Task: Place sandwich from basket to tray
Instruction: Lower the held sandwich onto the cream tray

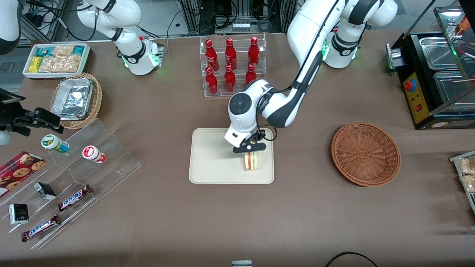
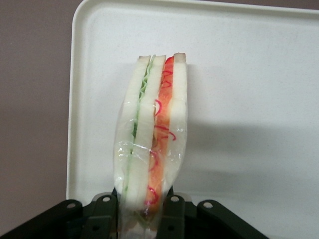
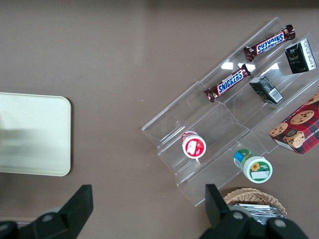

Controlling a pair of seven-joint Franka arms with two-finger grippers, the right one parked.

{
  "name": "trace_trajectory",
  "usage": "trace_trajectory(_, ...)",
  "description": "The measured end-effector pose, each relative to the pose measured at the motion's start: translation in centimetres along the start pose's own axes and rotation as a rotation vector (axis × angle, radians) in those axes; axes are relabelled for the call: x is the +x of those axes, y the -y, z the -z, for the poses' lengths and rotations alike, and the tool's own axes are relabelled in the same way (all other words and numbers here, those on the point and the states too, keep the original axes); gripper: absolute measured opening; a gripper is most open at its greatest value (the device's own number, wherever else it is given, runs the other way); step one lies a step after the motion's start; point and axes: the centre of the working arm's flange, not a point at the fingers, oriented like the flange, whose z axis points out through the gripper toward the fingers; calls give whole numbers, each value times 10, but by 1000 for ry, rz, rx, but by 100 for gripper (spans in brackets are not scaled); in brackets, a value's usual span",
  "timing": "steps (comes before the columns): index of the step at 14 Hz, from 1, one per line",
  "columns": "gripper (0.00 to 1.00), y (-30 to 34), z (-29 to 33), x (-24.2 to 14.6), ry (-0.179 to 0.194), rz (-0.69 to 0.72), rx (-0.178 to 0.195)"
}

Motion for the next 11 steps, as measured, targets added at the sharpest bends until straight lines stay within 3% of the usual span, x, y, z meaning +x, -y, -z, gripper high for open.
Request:
trace_trajectory(4,30,1,-8,-1,4,-27,8)
trace_trajectory(6,35,2,-9,-1,5,-29,9)
trace_trajectory(11,82,4,-13,-2,10,-27,15)
